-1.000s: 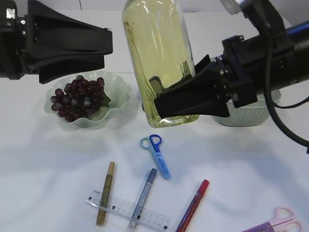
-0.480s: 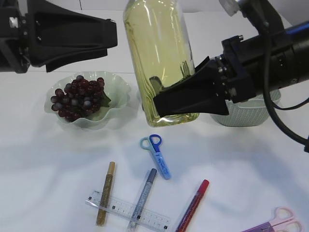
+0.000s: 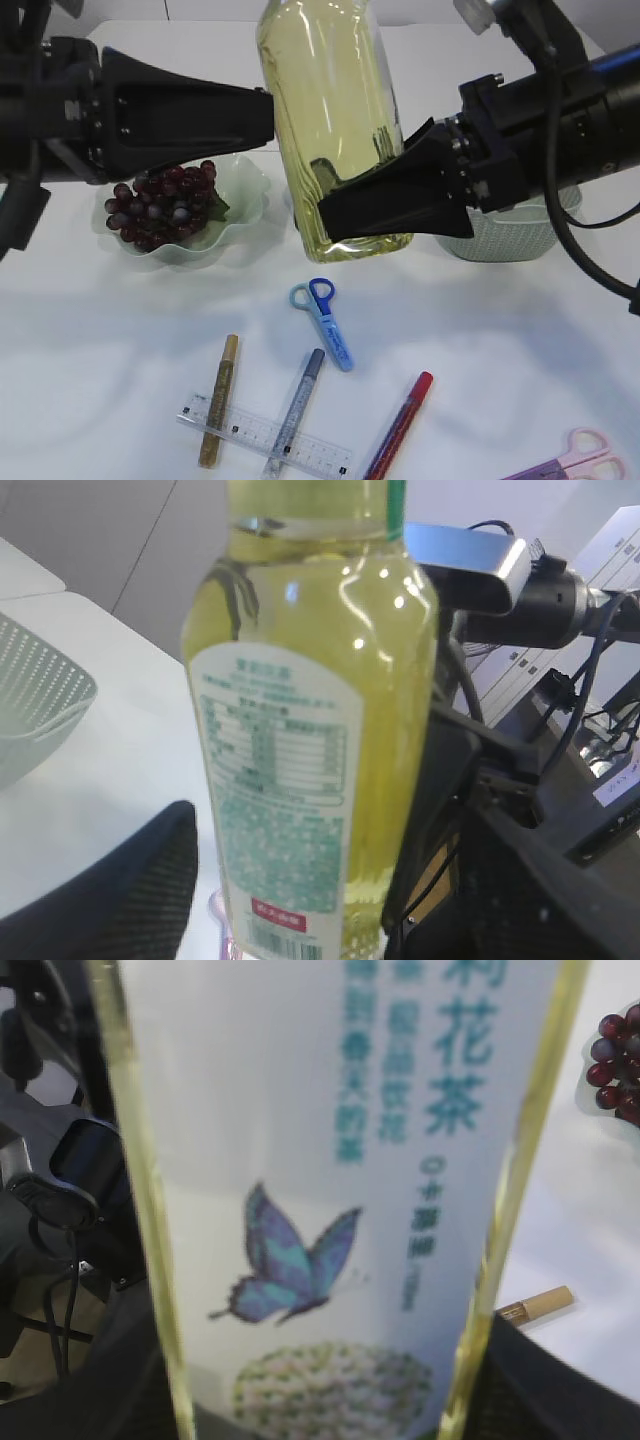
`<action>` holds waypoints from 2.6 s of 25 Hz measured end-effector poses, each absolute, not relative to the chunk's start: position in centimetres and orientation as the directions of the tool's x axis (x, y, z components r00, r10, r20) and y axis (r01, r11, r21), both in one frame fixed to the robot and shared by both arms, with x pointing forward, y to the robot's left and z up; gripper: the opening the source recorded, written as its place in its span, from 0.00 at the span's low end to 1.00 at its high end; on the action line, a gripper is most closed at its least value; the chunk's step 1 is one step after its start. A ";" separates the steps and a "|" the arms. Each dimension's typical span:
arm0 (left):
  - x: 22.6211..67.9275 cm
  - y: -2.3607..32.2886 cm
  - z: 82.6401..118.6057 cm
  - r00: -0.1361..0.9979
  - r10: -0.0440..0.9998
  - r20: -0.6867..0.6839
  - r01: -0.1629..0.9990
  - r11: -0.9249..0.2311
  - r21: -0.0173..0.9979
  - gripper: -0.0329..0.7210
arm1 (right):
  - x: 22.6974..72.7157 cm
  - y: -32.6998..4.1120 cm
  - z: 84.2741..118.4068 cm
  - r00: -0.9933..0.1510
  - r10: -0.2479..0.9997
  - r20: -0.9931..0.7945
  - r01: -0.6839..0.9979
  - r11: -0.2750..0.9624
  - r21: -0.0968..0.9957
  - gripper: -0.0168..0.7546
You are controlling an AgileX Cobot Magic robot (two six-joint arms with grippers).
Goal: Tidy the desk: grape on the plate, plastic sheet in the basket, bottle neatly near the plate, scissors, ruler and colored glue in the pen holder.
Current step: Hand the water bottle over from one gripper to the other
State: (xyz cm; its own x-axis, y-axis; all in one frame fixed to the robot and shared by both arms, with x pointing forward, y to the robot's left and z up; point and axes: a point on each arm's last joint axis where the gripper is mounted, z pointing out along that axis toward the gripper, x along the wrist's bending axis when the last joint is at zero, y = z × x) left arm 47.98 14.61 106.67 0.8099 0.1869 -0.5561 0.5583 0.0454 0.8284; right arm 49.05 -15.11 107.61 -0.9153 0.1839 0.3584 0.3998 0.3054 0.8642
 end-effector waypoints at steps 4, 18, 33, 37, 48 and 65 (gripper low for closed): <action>48.7 14.4 105.3 0.806 0.184 -0.562 0.568 0.028 0.823 0.83 | 49.1 -15.1 107.6 -0.915 0.184 0.358 0.400 0.305 0.864 0.64; 49.6 12.8 107.5 0.865 0.145 -0.480 0.482 0.022 0.876 0.79 | 49.0 -15.1 107.6 -0.915 0.182 0.361 0.401 0.305 0.864 0.64; 51.1 11.8 106.7 0.858 0.116 -0.500 0.502 0.012 0.865 0.79 | 49.2 -15.2 107.5 -0.913 0.202 0.355 0.404 0.310 0.861 0.64; 51.1 11.7 106.6 0.838 0.114 -0.534 0.536 0.015 0.844 0.86 | 49.2 -15.2 107.5 -0.912 0.201 0.357 0.405 0.311 0.860 0.64; 51.0 11.2 107.2 0.847 0.096 -0.523 0.524 0.014 0.851 0.94 | 49.1 -15.2 107.5 -0.914 0.191 0.358 0.403 0.316 0.859 0.64; 50.9 9.5 107.4 0.870 0.088 -0.484 0.487 -0.011 0.873 0.84 | 49.0 -15.1 107.5 -0.917 0.179 0.357 0.397 0.318 0.861 0.64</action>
State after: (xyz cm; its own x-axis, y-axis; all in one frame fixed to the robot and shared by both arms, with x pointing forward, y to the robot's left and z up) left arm 50.94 9.47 107.45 0.8705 0.0876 -0.4843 0.4870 -0.0106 0.8733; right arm 48.97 -15.15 107.52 -0.9169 0.1787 0.3570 0.3972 0.3184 0.8608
